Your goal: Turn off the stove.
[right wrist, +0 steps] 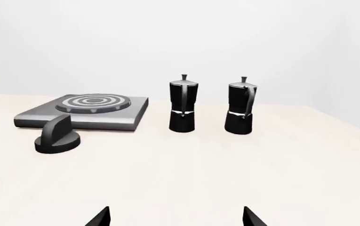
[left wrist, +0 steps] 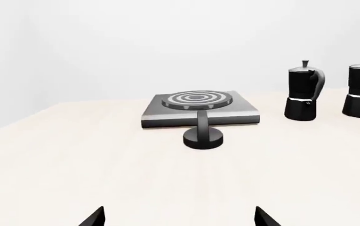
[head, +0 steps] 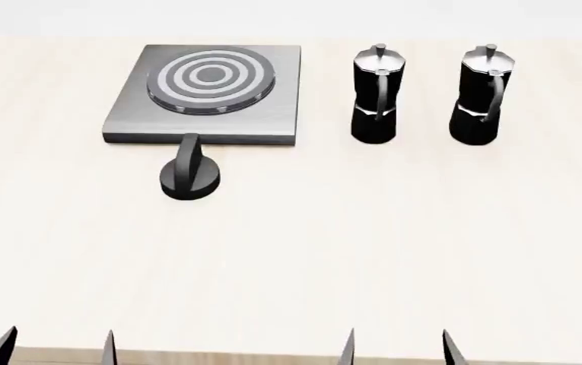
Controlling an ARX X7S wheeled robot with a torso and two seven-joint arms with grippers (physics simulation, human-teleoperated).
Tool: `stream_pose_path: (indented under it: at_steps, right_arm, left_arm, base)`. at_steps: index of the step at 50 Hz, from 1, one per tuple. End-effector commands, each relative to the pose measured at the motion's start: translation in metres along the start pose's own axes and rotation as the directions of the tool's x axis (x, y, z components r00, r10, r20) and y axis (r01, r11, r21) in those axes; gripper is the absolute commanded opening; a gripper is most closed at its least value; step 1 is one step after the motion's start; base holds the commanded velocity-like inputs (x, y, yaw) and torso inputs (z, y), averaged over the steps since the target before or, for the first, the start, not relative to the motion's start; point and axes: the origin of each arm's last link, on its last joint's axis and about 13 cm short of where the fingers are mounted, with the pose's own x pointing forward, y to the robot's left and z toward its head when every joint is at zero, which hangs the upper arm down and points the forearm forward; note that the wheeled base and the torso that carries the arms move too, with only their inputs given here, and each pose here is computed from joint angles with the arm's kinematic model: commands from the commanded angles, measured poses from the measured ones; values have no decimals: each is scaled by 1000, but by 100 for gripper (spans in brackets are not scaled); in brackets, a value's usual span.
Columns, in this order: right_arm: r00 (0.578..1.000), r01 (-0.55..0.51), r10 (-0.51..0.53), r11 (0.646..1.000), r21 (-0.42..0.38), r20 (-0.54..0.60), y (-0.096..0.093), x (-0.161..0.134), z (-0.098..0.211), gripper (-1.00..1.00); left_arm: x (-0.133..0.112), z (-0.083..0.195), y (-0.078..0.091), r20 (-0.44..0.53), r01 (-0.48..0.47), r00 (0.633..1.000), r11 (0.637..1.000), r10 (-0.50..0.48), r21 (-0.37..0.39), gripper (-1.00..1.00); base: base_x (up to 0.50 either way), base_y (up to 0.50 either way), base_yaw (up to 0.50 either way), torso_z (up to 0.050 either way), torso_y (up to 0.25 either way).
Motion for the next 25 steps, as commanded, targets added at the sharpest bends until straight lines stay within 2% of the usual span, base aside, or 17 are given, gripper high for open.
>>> stream_pose_path:
  at_steps: [1, 6, 25]
  right_arm:
    - [998, 16, -16, 1000, -3, 57, -3, -5, 28, 100]
    - [995, 37, -35, 999, -22, 96, -4, -8, 40, 100]
    - [980, 50, -47, 999, -9, 194, -5, -21, 73, 100]
  left_arm:
    - [-5, 24, 0, 58, 23, 998, 999, -24, 29, 100]
    - [-6, 35, 1, 79, 24, 997, 999, -26, 26, 100]
    - [-13, 80, 3, 200, 7, 980, 1000, -12, 28, 100]
  base:
    - [0, 0, 0, 0, 0]
    - [0, 0, 0, 0, 0]
    - [0, 0, 0, 0, 0]
